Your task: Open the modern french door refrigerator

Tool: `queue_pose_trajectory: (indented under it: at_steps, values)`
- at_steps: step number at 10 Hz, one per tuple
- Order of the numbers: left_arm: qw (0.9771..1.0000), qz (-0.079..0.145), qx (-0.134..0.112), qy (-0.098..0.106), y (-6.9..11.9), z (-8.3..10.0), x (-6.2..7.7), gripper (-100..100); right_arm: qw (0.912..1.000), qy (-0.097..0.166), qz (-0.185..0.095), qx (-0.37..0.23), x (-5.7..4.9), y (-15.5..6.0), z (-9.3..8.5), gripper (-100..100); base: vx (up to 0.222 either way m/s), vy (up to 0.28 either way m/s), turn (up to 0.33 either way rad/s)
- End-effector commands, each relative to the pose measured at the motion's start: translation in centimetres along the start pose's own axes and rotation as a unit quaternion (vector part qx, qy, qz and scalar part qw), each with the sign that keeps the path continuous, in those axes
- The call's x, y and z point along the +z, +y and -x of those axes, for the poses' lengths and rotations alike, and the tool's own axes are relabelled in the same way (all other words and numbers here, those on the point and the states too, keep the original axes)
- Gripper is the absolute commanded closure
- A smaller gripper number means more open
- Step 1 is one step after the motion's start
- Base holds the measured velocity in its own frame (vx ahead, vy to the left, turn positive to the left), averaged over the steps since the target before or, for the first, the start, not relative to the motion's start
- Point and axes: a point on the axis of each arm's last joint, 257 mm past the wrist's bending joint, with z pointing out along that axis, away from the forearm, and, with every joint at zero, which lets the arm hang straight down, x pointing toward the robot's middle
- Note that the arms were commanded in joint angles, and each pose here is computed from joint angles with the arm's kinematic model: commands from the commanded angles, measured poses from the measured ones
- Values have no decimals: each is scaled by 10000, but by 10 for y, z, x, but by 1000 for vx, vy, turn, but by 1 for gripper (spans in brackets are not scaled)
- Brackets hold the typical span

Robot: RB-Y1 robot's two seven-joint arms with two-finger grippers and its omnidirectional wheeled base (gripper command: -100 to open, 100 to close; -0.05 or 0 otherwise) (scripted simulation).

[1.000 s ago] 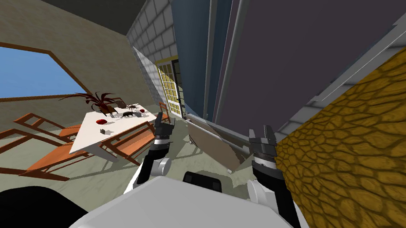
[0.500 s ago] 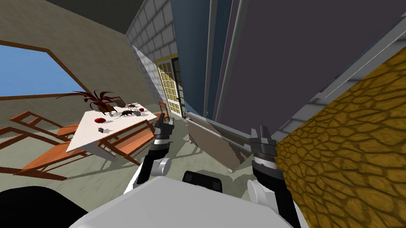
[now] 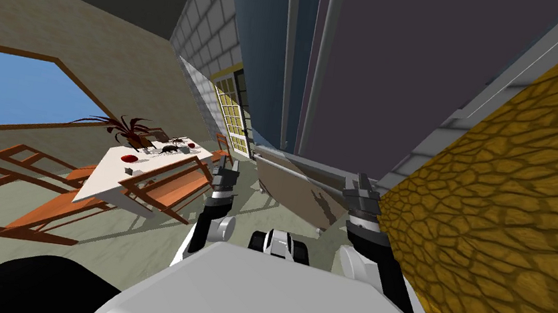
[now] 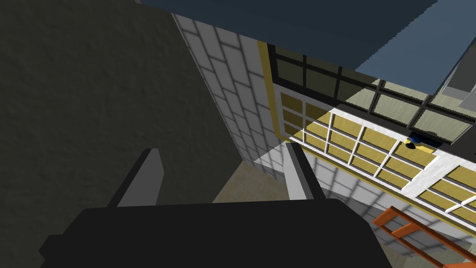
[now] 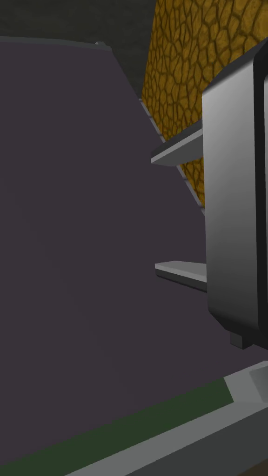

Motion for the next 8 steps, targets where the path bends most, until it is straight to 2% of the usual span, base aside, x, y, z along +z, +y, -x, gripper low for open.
queue_pose_trajectory:
  at_steps: [1, 3, 5, 8]
  values:
    - [10000, 3, 0, -1, 0, 0, 0, 0, 9987, 324, -285, -281, 0, -21, -17, -100, 30, 92, 31]
    - [10000, 4, -1, -1, 0, 0, 0, 0, 9952, 582, -558, -553, -1, -43, -32, -100, 45, 109, 23]
    - [10000, 4, -1, -1, 0, 0, 0, 0, 9880, 884, -879, -909, -5, -69, -49, -100, 66, 135, 46]
    - [10000, 4, -1, -1, 0, 0, 0, 0, 9676, 1398, -1400, -1566, -15, -113, -76, -100, 64, 165, 52]
